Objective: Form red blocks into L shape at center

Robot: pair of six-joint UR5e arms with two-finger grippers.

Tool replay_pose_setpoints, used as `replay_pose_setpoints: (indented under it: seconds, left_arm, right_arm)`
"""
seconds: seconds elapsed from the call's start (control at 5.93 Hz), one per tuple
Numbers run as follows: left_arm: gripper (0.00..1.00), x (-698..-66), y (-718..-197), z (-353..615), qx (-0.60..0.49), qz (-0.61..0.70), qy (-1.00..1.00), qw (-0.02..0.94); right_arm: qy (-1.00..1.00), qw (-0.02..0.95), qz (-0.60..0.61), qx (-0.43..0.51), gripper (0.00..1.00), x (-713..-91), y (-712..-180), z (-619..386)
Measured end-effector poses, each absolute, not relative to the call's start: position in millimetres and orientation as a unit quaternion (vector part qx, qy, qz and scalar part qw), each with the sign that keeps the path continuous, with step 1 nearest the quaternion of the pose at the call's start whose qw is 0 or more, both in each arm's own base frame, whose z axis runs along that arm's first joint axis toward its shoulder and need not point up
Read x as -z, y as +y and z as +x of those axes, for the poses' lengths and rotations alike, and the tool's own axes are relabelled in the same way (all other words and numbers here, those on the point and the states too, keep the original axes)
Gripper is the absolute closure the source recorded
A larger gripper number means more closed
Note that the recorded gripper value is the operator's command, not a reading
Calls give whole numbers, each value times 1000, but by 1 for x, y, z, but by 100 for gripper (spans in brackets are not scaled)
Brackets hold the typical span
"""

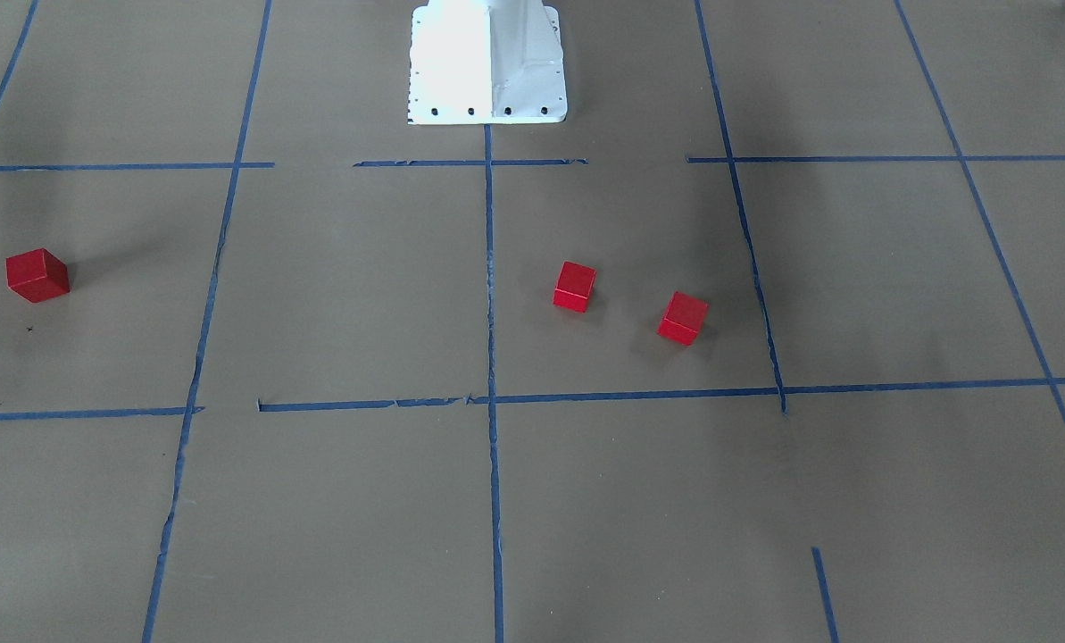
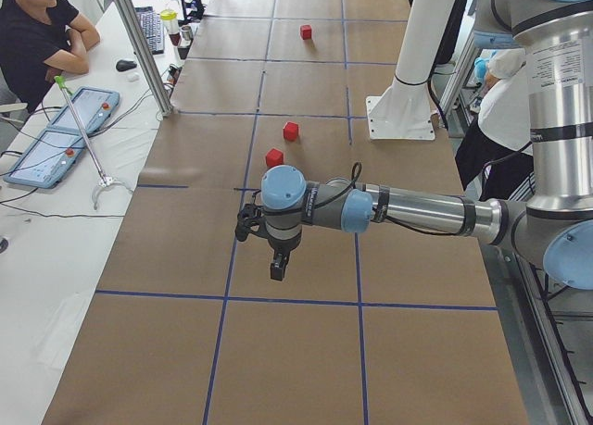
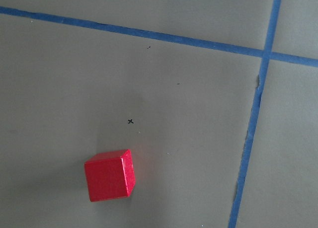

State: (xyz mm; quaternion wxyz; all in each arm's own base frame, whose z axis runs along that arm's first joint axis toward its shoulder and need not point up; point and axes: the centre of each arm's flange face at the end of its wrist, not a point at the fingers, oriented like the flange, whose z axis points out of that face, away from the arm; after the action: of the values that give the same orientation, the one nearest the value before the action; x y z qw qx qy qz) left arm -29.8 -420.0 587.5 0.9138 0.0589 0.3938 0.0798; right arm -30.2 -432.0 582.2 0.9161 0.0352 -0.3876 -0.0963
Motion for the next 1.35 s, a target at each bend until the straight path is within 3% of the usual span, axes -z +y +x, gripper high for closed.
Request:
replay_pose_setpoints:
  seconds: [0.84, 1.35]
  left_arm:
    - [0, -583, -419, -28, -81, 61, 411, 906]
    - [0, -580, -419, -28, -82, 64, 411, 906]
  right_arm:
    - [-374, 910, 32, 177, 0, -592, -427, -141]
    - [-389, 909, 31, 144, 1, -608, -437, -173]
